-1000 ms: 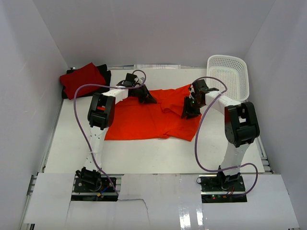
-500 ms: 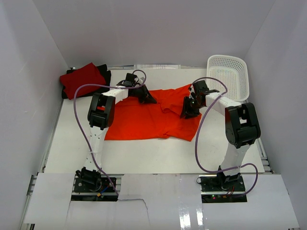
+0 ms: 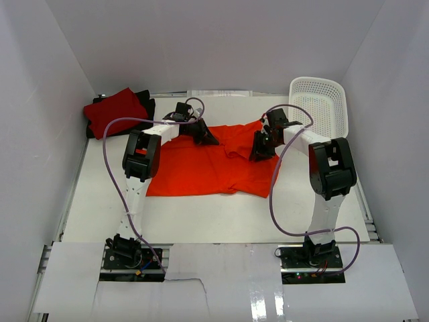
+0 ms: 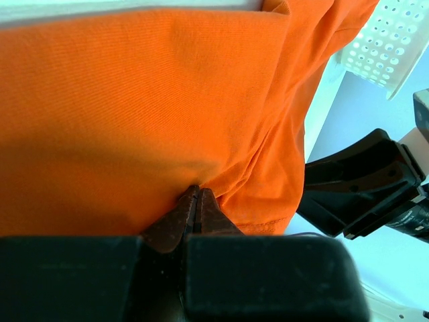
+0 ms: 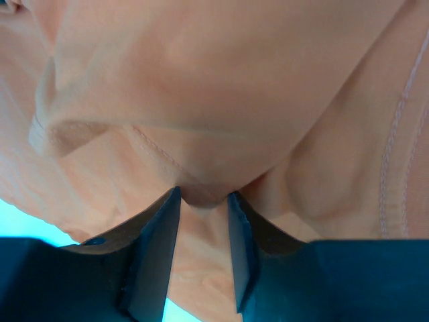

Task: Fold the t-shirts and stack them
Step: Fold the flattened tshirt in 1/3 of the way

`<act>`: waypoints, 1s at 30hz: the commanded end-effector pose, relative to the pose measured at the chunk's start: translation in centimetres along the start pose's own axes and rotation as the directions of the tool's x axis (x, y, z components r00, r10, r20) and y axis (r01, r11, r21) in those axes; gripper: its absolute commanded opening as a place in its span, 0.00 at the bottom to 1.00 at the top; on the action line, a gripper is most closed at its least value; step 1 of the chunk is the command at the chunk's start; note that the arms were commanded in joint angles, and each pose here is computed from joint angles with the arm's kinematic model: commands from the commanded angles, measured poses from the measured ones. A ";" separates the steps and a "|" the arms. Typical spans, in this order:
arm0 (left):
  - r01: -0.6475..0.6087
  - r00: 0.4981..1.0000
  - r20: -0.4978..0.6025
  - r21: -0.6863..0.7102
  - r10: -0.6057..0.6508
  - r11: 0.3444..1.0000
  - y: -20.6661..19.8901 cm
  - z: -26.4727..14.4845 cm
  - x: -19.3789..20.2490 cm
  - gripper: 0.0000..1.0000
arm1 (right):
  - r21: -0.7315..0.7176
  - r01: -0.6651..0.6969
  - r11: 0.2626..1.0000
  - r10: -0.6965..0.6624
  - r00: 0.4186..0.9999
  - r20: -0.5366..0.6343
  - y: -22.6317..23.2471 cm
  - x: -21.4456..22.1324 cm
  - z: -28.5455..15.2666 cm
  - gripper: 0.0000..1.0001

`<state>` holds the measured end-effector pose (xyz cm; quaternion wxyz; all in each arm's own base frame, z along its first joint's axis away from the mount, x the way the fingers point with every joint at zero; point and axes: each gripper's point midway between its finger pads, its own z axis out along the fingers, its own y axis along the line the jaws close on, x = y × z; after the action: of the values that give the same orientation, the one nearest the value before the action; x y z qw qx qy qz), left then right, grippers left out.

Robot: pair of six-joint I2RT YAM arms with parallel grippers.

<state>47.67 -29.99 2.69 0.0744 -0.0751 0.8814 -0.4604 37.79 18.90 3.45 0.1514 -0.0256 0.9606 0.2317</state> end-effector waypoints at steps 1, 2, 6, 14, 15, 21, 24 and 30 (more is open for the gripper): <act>-0.044 0.998 0.045 -0.026 0.045 0.999 -1.7 -1.7 -0.8 0.00 | -0.027 0.014 1.000 -0.012 0.999 0.046 1.0 -2.1 -0.1 0.36; -0.041 0.998 0.043 -0.027 0.042 0.999 -1.7 -1.7 -0.7 0.00 | -0.027 0.015 1.000 -0.014 0.999 0.046 1.0 -2.2 0.0 0.20; -0.042 0.998 0.046 -0.025 0.043 0.999 -1.7 -1.7 -0.9 0.00 | -0.014 0.012 1.000 -0.011 0.999 0.043 0.8 -1.7 -0.4 0.08; -0.038 0.998 0.040 -0.031 0.039 0.999 -1.6 -1.6 -0.9 0.00 | 0.038 -0.034 0.999 0.033 0.999 0.035 -1.1 -0.3 -2.7 0.08; -0.039 0.998 0.040 -0.031 0.040 0.999 -1.6 -1.6 -0.9 0.00 | 0.038 -0.039 0.999 0.037 0.998 0.043 -1.3 -0.5 -3.1 0.08; -0.039 0.998 0.043 -0.031 0.040 0.999 -1.8 -1.7 -1.4 0.00 | 0.074 -0.066 0.995 0.064 0.997 0.038 -2.8 -0.4 -3.4 0.11; -0.038 0.998 0.039 -0.028 0.039 0.999 -1.9 -1.6 -1.5 0.00 | 0.079 -0.068 0.995 0.066 0.997 0.029 -3.1 -0.3 -3.1 0.17; -0.032 0.999 0.040 -0.029 0.034 0.999 -1.9 -2.0 -1.8 0.00 | 0.130 -0.062 0.990 0.059 0.998 0.021 -3.7 -0.8 -3.6 0.36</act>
<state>48.19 -29.31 3.26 0.0751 -0.0833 0.8911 -0.4396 37.24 14.43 4.01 0.1432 0.0215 0.9712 0.1891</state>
